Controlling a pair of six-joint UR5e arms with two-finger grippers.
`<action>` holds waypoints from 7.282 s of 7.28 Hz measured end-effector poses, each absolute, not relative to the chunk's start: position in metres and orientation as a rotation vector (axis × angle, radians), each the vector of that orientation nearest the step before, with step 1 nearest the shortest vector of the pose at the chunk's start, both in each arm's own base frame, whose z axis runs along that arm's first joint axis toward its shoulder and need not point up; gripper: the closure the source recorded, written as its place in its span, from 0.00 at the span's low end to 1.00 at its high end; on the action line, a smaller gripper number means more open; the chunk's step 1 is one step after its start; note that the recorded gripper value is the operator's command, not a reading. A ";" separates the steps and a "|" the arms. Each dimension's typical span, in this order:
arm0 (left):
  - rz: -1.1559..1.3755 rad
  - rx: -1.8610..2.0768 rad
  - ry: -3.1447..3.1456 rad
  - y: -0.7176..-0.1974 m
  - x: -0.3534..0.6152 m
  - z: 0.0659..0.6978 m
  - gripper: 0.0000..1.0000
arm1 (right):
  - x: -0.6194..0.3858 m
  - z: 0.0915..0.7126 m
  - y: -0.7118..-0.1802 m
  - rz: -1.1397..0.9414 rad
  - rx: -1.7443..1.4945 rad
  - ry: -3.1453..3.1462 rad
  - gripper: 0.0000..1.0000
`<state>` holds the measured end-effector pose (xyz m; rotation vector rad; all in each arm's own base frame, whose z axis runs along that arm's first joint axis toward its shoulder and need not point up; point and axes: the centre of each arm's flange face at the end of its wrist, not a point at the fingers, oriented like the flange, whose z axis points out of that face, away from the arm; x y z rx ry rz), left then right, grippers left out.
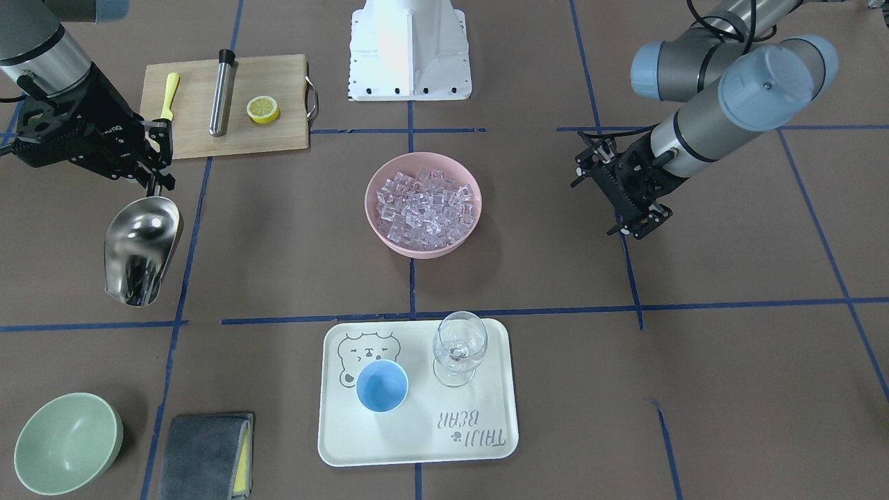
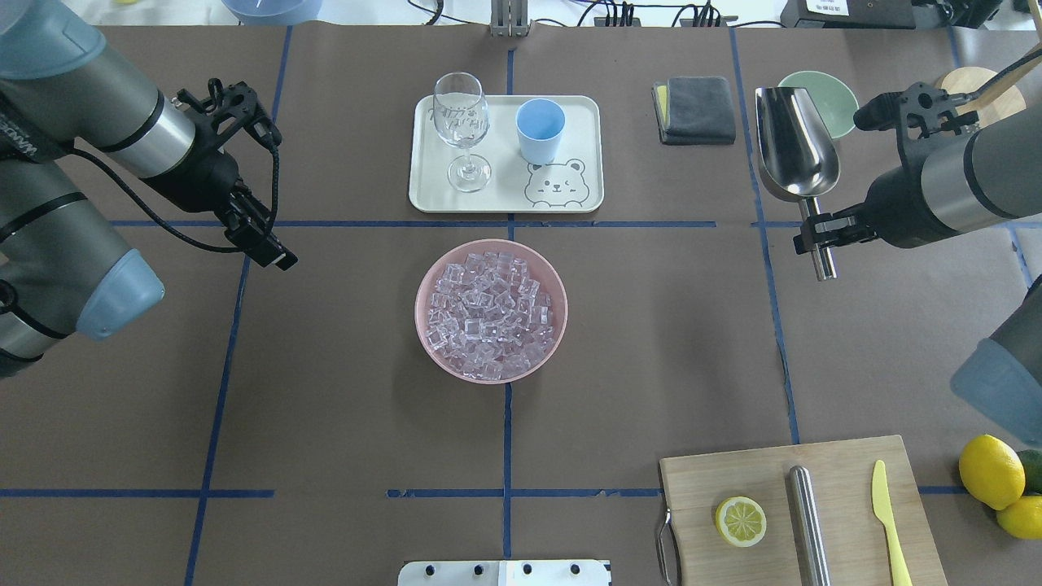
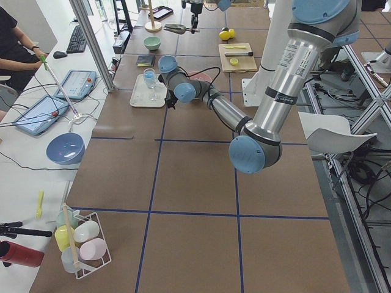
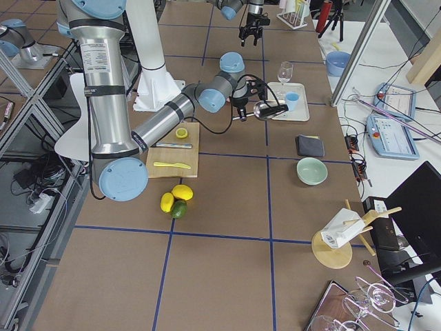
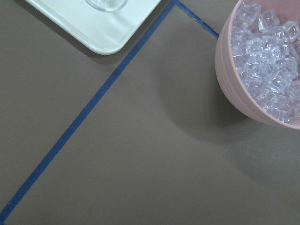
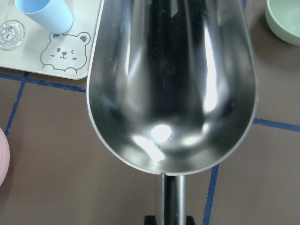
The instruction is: Put ice in cup with scoop
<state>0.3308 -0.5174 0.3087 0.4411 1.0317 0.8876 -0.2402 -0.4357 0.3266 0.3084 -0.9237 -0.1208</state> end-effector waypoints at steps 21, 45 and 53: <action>1.197 0.939 1.190 -0.419 0.492 0.337 0.00 | -0.347 0.212 -0.397 -1.036 0.343 -0.328 1.00; 1.162 1.026 1.184 -0.424 0.508 0.339 0.00 | -0.548 0.097 -0.406 -1.475 -0.094 0.226 1.00; 1.162 1.027 1.184 -0.425 0.508 0.339 0.00 | -0.571 0.111 -0.400 -1.500 -0.050 0.231 1.00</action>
